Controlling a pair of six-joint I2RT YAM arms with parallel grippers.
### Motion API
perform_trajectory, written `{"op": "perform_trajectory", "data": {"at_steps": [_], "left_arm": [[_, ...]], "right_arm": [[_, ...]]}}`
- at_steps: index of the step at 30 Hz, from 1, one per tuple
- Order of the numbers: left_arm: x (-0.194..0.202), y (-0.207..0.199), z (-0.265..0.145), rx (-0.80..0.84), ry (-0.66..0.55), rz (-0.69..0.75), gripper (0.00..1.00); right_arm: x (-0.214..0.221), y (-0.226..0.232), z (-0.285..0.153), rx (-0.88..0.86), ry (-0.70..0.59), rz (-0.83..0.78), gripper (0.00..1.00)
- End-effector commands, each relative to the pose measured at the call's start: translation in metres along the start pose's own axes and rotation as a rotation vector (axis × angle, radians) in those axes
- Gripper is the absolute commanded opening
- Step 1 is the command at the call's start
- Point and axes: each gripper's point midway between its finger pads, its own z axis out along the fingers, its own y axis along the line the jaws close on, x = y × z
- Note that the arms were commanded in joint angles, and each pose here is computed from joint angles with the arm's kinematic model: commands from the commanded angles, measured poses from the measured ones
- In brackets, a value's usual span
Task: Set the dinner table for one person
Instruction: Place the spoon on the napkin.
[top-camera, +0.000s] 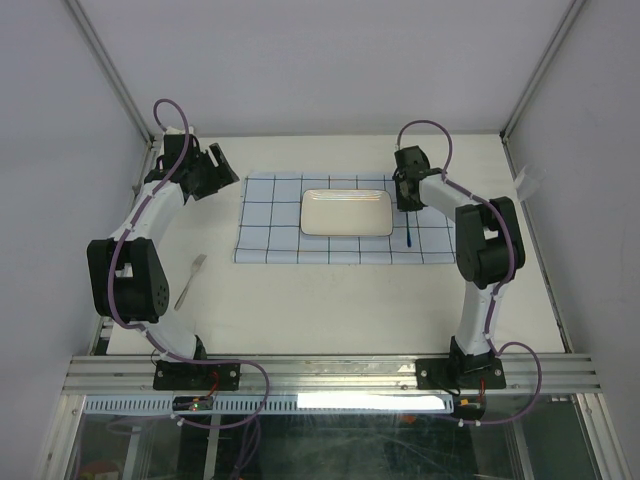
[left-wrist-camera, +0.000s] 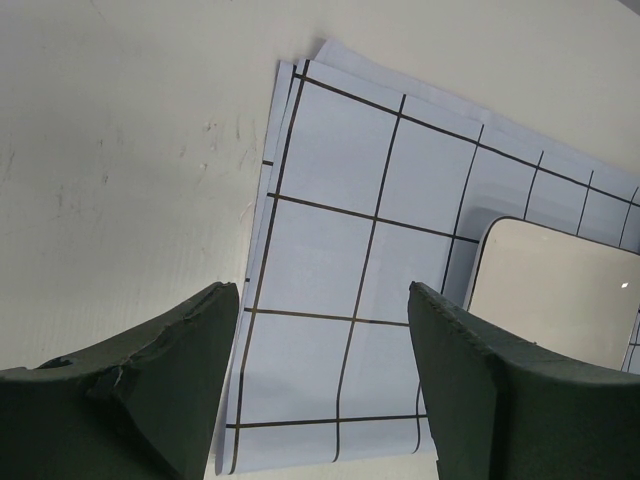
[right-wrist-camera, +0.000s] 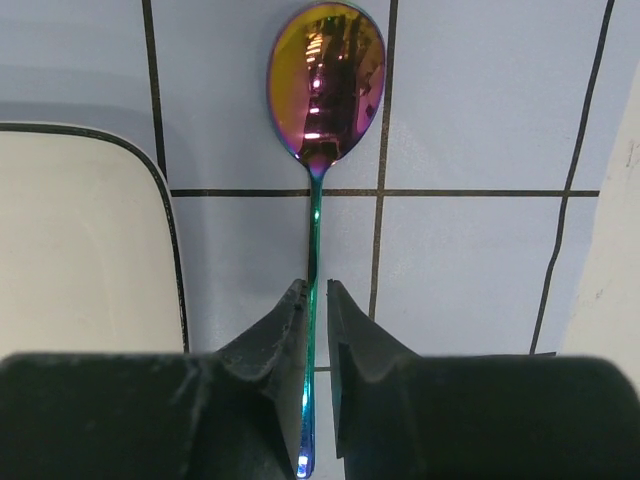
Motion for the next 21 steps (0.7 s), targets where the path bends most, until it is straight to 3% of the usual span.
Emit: {"op": "perform_trajectory", "data": {"at_steps": [1, 10, 21], "left_arm": [[-0.016, -0.015, -0.007, 0.041, -0.066, 0.021, 0.70], [-0.016, -0.011, -0.011, 0.026, -0.087, 0.034, 0.70], [-0.015, 0.014, -0.044, -0.110, -0.141, 0.060, 0.71]], "right_arm": [[-0.017, -0.012, -0.010, 0.040, -0.061, 0.010, 0.15], [-0.058, -0.027, -0.060, 0.065, -0.220, 0.048, 0.16], [-0.081, -0.012, -0.102, -0.070, -0.333, 0.084, 0.37]]}}
